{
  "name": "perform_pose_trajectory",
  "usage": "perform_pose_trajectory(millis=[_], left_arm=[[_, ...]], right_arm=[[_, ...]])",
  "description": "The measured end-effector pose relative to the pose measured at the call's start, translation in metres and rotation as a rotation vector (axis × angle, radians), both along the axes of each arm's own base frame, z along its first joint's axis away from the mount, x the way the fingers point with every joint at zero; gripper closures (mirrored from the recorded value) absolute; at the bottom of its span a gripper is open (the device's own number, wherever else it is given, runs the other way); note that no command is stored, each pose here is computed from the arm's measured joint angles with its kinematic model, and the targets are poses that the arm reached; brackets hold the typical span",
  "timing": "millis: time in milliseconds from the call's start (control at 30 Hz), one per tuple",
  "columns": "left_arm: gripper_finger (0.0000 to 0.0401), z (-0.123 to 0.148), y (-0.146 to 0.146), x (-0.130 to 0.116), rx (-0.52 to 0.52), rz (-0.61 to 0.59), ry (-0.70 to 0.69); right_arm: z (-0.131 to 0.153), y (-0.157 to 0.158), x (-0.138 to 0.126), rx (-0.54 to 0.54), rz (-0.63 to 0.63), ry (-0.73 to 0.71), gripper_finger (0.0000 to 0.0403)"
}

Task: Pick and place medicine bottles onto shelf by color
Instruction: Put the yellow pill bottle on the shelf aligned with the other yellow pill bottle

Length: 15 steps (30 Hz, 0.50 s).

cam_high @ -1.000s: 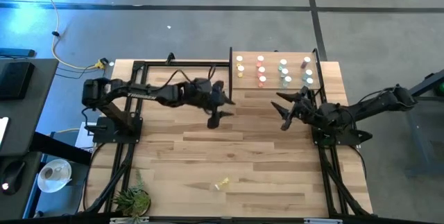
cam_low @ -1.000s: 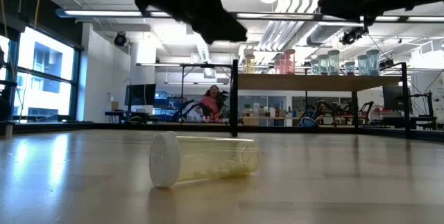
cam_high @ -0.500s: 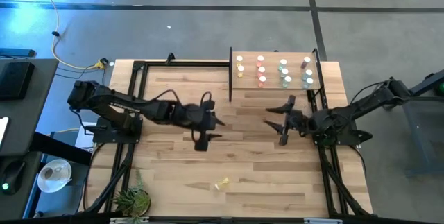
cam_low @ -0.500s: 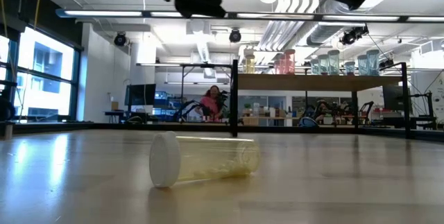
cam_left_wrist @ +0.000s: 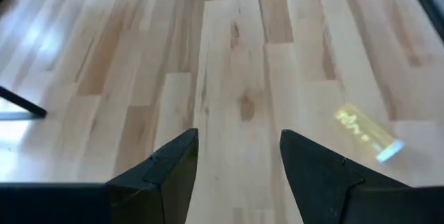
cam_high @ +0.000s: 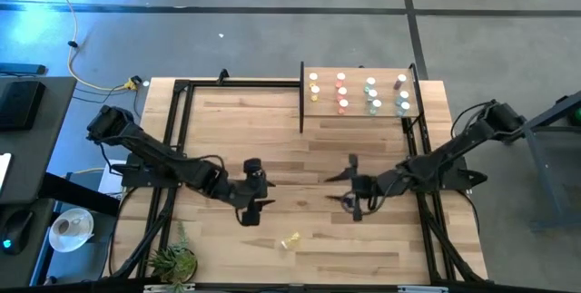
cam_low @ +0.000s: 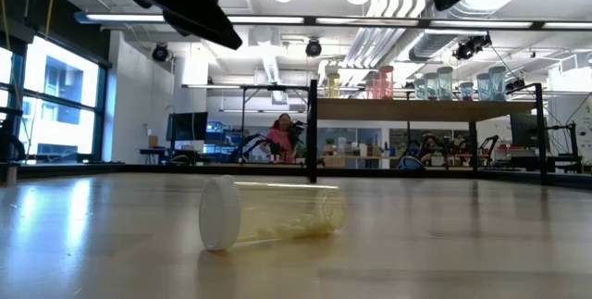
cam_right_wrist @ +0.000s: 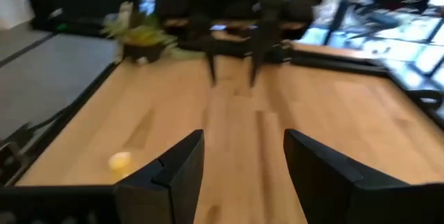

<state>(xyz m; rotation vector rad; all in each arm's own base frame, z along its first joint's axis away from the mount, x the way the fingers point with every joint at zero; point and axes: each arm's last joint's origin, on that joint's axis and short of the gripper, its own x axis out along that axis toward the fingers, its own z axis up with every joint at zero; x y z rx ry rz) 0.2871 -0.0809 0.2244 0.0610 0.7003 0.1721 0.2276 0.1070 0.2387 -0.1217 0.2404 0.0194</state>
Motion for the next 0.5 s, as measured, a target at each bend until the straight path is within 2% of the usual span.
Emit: perform_pose_trajectory(millis=[200, 400, 500], left_arm=[[0.0206, -0.005, -0.024, -0.011, -0.023, 0.048, -0.035], [0.0206, -0.022, -0.037, -0.027, -0.066, 0.118, -0.034], [0.0206, -0.032, -0.040, -0.034, -0.106, 0.155, -0.041]], right_arm=[[-0.013, 0.019, 0.030, -0.023, 0.133, 0.085, 0.0213], [-0.021, 0.040, 0.066, -0.085, 0.278, 0.131, 0.0213], [-0.025, 0.051, 0.080, -0.078, 0.376, 0.169, 0.0213]])
